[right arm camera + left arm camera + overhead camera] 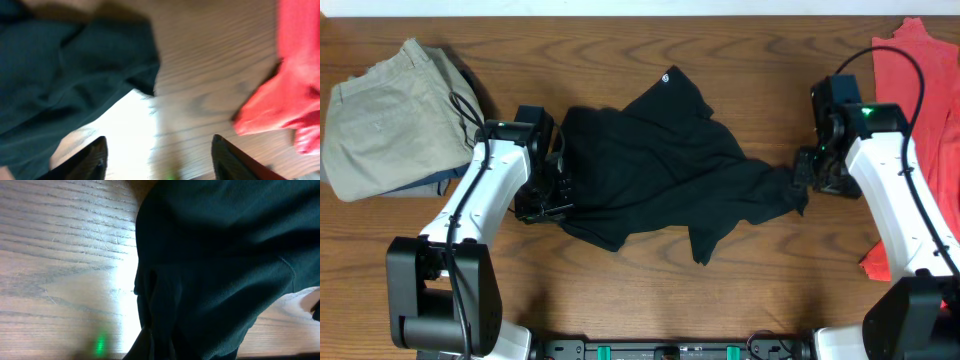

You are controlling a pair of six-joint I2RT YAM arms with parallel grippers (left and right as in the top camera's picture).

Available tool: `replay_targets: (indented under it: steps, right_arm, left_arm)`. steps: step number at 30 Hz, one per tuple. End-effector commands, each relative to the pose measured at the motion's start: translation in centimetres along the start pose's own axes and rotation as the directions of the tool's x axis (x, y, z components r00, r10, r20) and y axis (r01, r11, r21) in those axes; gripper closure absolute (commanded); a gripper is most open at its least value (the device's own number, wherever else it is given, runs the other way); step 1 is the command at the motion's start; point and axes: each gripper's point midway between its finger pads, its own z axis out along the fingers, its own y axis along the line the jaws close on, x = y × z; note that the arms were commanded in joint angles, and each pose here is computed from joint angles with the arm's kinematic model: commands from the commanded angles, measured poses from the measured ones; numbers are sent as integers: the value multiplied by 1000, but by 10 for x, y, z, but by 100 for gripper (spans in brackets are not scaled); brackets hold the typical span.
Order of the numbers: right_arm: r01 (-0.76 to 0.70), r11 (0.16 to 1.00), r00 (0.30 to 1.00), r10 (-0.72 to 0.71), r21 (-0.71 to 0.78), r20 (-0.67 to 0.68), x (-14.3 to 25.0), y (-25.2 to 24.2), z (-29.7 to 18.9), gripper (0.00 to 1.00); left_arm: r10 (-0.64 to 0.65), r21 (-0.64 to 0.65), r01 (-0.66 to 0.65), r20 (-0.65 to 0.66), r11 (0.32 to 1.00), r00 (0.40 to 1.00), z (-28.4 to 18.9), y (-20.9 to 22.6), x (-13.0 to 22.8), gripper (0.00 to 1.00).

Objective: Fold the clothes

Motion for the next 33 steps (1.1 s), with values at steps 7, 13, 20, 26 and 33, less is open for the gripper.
replay_targets:
  steps: [7,13,20,26,33]
  right_arm:
    - [-121,983,992,118,-141,-32,7,25,35,12]
    - [-247,957,968,252,-153,15,-7,23,48,6]
    - [-319,931,945,327,-178,18,-5,23,70,1]
    - [-447,877,892,452,-176,-9,1,13,88,1]
    - [-510,811,852,521,-287,-44,-9,21,93,6]
  left_arm:
    - [-14,-18,14,8,1000,1000,2,5,-3,94]
    - [-14,-18,14,8,1000,1000,2,5,-3,94]
    - [-13,-18,14,9,1000,1000,2,5,-3,94]
    - [-14,-18,14,8,1000,1000,2,5,-3,94]
    - [-14,-18,14,8,1000,1000,2,5,-3,94]
